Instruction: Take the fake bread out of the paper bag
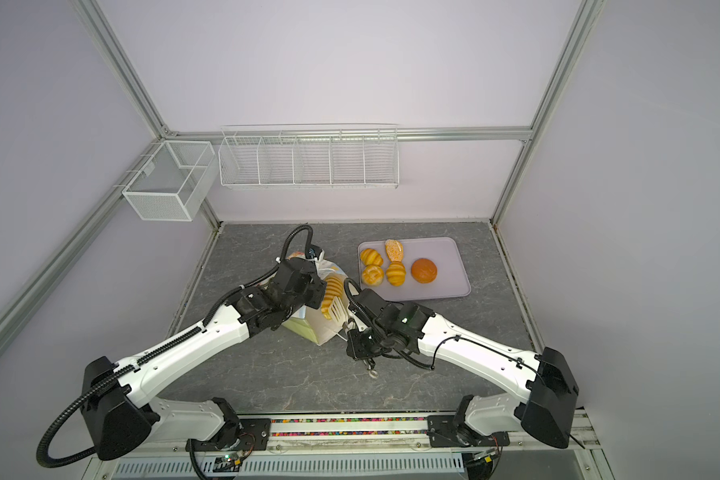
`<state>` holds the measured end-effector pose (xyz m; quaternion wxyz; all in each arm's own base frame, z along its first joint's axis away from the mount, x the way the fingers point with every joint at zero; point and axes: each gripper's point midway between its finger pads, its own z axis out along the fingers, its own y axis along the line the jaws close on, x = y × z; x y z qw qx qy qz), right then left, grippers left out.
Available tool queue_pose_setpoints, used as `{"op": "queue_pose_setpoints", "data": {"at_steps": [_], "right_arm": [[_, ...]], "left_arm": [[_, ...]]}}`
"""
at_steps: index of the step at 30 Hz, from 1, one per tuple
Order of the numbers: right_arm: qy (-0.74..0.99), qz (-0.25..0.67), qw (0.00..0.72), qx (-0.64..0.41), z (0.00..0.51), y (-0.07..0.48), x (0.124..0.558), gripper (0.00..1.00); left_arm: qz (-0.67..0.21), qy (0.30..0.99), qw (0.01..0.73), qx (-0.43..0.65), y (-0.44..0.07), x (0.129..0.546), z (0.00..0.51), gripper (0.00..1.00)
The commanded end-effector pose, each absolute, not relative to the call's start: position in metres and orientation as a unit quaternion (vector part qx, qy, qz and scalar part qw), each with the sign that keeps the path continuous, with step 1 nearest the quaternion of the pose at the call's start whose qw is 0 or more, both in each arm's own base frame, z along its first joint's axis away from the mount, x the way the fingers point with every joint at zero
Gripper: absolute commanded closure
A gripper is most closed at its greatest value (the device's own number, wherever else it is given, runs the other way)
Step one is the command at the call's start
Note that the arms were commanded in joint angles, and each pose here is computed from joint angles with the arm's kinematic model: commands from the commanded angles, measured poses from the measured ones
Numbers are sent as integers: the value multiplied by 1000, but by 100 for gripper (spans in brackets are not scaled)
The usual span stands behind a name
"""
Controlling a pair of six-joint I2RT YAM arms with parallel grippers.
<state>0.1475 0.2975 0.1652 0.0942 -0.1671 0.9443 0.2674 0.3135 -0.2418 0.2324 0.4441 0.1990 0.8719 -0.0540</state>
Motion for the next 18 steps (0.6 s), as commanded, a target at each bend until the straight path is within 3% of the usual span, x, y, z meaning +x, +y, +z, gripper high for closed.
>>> {"op": "queue_pose_setpoints", "data": {"at_steps": [1, 18], "right_arm": [[929, 291, 138, -180, 193, 301, 154, 93], [913, 311, 185, -187, 219, 291, 154, 93]], "left_arm": [[-48, 886, 426, 174, -232, 318, 233, 100], [-69, 913, 387, 105, -231, 351, 230, 100]]}}
